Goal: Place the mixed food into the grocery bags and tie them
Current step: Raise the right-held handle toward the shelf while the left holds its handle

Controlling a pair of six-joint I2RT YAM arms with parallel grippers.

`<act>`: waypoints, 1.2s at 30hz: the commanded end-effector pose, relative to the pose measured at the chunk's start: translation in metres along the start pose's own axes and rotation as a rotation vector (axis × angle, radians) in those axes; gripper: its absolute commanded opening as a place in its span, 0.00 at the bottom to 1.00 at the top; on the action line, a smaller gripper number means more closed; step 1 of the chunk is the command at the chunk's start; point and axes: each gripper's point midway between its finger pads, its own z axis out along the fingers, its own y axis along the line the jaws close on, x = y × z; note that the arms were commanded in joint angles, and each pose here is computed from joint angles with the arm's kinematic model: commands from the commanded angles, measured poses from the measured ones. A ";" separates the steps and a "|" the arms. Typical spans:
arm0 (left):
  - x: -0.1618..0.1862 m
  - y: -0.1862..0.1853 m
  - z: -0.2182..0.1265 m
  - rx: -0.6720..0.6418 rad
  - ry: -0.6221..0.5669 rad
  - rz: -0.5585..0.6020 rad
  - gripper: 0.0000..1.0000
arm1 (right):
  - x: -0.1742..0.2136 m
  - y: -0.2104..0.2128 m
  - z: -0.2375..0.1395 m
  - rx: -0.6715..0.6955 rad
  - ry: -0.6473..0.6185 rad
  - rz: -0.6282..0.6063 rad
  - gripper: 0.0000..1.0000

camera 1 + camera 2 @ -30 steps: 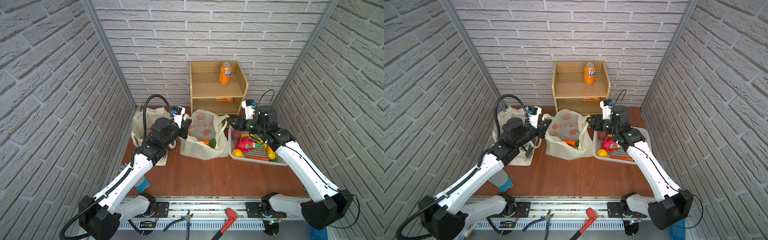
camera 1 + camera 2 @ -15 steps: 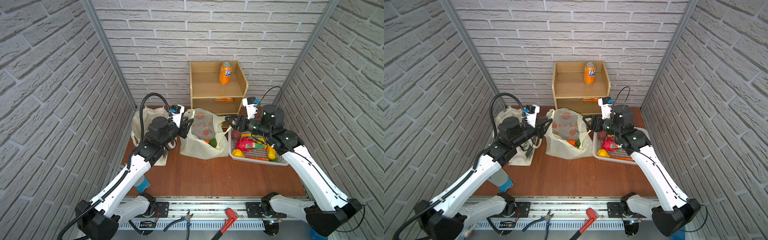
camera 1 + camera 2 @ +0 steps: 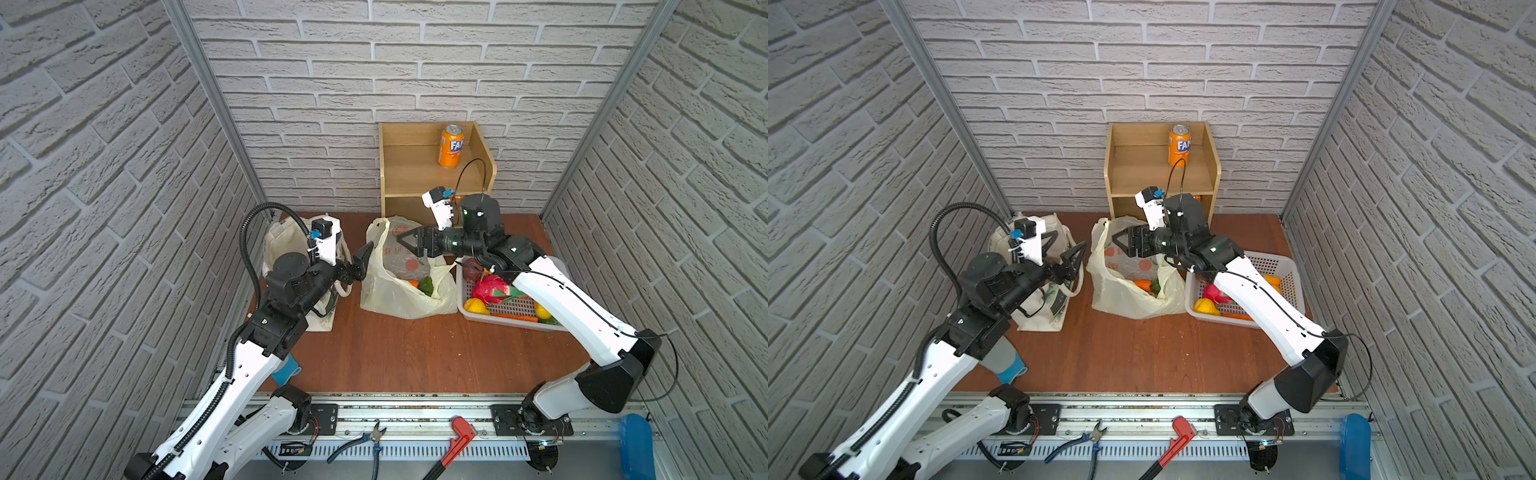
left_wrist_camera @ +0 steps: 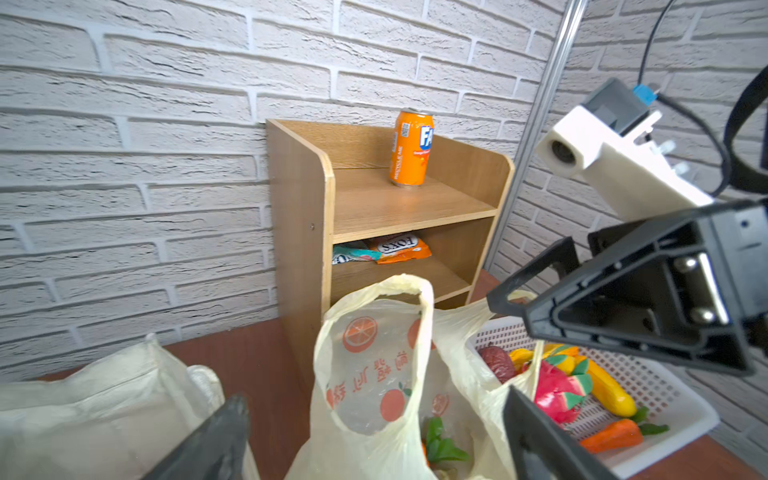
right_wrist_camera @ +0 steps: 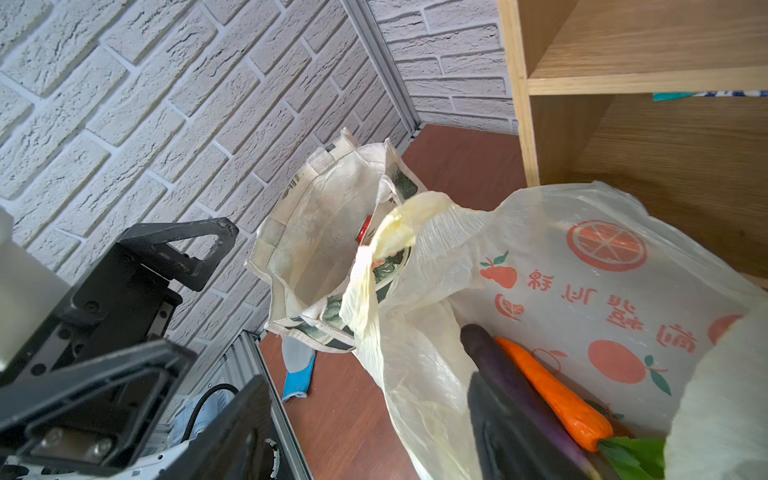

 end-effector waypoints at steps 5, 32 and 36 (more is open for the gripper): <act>0.024 0.020 -0.007 -0.087 0.027 -0.016 0.98 | -0.024 0.015 0.027 -0.056 -0.036 -0.002 0.76; 0.013 -0.019 0.015 0.150 -0.039 0.133 0.98 | -0.059 0.038 -0.001 -0.038 -0.065 -0.162 0.05; 0.001 -0.033 0.024 0.230 -0.072 0.171 0.98 | -0.054 0.038 -0.006 -0.043 -0.071 -0.164 0.06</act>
